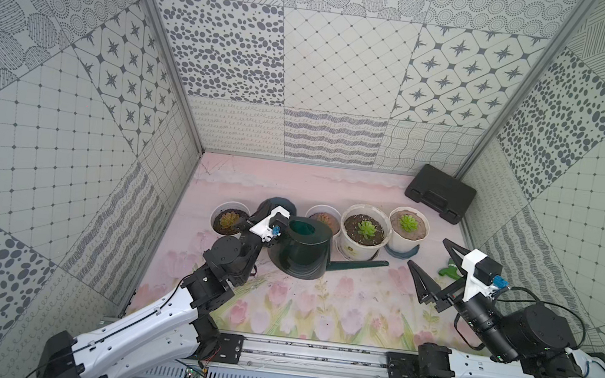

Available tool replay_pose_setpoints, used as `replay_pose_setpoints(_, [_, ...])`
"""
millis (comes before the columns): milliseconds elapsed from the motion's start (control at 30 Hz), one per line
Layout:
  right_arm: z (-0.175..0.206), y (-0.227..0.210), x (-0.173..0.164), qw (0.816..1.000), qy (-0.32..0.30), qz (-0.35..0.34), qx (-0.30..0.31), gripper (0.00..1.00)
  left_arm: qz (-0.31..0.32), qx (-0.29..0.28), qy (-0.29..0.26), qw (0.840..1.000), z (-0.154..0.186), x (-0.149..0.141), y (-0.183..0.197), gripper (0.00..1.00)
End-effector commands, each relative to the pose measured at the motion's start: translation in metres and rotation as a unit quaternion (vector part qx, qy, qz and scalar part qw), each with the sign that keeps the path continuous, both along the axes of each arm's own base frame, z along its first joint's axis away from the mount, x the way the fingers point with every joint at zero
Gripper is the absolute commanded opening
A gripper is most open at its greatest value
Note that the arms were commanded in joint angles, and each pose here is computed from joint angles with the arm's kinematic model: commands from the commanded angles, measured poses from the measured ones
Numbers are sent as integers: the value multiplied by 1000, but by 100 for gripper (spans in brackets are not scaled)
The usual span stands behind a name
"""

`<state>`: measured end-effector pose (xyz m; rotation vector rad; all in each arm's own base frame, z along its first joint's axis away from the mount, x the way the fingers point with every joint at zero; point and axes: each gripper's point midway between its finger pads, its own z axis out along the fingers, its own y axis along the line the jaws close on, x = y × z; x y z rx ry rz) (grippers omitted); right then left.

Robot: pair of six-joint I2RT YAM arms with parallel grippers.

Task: Water the succulent around the soil edge
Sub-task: Place the watering can at the center of the board.

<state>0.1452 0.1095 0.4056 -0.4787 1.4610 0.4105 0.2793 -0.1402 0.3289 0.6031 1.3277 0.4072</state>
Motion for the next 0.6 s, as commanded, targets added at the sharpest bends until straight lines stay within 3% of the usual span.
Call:
replay_pose_setpoints(0, [16,-8,6,999,-5,-32,11,97,55,-151,-63,985,16,-19,17,0])
replay_pose_setpoints(167, [21,-1,7,999,-7,-39,-3,97,29,-214,-34,976,-21,-22,10,0])
replay_pose_setpoints(567, [-1,46,15,998,0,-41,-57,97,36,-273,13,961,-86,-21,8,0])
